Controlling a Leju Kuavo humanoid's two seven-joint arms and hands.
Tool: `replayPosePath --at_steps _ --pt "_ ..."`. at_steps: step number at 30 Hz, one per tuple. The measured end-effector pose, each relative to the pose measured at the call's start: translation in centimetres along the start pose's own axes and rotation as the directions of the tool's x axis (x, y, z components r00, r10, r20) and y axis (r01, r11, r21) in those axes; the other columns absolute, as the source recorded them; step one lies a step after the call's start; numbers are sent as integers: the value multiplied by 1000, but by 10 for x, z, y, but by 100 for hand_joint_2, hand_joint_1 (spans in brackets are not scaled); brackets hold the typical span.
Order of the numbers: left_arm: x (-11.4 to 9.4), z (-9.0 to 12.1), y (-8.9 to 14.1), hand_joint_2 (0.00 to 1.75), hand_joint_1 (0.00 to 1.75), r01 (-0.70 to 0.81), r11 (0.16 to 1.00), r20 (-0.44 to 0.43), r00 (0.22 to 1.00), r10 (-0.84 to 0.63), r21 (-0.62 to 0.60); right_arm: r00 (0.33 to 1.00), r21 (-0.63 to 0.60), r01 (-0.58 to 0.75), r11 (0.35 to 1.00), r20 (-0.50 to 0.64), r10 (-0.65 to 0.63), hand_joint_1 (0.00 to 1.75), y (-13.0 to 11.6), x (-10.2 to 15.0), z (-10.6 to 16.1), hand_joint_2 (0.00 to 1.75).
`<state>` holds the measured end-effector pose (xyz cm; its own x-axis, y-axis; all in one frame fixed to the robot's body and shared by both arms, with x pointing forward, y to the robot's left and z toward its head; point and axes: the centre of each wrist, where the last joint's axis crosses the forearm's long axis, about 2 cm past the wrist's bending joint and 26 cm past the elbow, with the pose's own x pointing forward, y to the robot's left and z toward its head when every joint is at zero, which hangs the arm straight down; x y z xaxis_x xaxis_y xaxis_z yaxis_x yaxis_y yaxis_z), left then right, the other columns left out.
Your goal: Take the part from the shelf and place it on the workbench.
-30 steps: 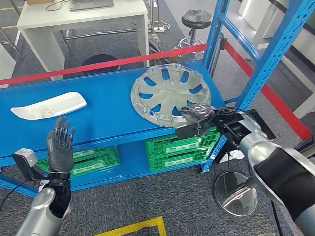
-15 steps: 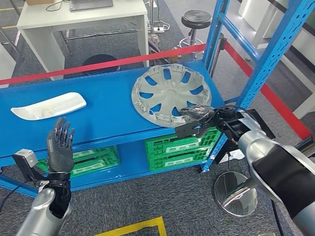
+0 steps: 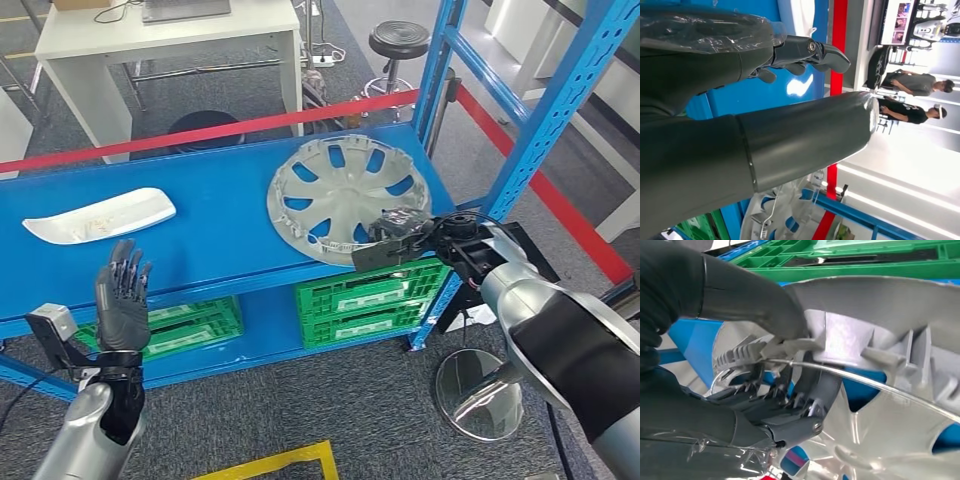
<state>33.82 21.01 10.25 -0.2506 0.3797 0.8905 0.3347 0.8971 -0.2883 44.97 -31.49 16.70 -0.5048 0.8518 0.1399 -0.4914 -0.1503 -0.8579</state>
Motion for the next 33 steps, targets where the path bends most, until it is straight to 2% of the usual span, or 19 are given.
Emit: replayPosePath --at_steps 33 --pt "0 0 2 0 0 -11 1000 -2 1000 11 1 998 -53 59 997 -2 -59 175 -3 2 -1 175"
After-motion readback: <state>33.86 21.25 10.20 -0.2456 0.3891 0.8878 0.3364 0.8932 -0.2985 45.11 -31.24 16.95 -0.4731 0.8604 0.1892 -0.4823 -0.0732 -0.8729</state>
